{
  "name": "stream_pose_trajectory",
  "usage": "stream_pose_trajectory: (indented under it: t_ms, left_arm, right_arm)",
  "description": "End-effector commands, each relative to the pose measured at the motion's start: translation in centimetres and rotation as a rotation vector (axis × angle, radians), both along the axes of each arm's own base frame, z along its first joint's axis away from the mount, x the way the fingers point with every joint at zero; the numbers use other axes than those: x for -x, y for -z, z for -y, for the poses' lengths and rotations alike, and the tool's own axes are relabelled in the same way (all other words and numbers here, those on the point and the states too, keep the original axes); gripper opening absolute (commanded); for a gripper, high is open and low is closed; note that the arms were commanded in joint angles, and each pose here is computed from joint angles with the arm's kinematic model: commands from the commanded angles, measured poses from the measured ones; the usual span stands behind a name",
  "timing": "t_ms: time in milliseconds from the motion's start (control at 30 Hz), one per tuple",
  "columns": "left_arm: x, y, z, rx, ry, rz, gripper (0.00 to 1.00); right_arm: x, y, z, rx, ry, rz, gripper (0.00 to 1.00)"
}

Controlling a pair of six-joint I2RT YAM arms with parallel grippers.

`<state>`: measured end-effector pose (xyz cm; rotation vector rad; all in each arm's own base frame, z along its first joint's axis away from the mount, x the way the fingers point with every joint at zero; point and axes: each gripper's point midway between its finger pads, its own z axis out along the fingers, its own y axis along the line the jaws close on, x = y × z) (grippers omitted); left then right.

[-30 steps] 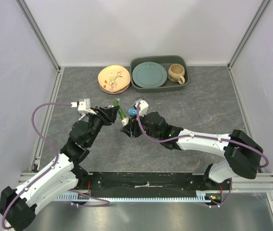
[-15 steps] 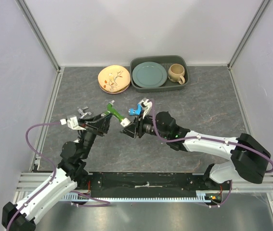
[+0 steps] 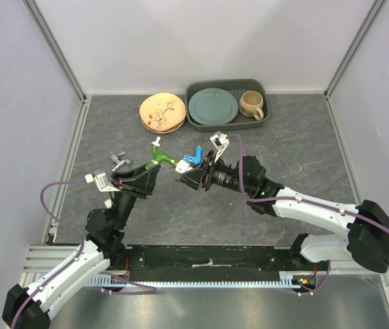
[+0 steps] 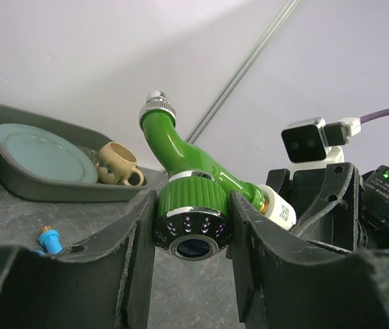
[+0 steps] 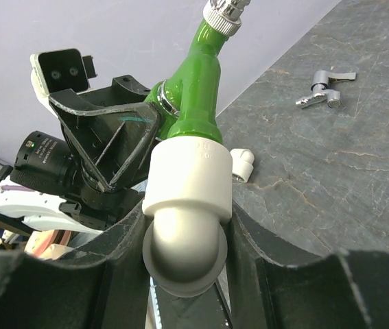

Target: Install the water faucets

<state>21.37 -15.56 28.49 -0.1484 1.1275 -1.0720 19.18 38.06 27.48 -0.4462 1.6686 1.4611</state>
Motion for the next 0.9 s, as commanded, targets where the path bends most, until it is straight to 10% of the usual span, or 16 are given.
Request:
stream_pose_trajectory:
  t_ms: [0,567,867]
  left_arm:
    - [-0.3,0.2,0.0,0.012,-0.002,-0.001,0.37]
    - [-0.9,1.9,1.2,-0.082,0.037,-0.166,0.73]
    - [-1.7,2.2,1.6,-0.149,0.023,-0.231,0.64]
  right_arm:
    - [0.6,-6.5,0.4,-0.142,-0.025,0.119,0.0]
    - [-0.5,-5.9,1.4,-0.042,0.05,0.179,0.0]
    - [0.5,-6.3,1.4,-0.042,0.004,0.223,0.0]
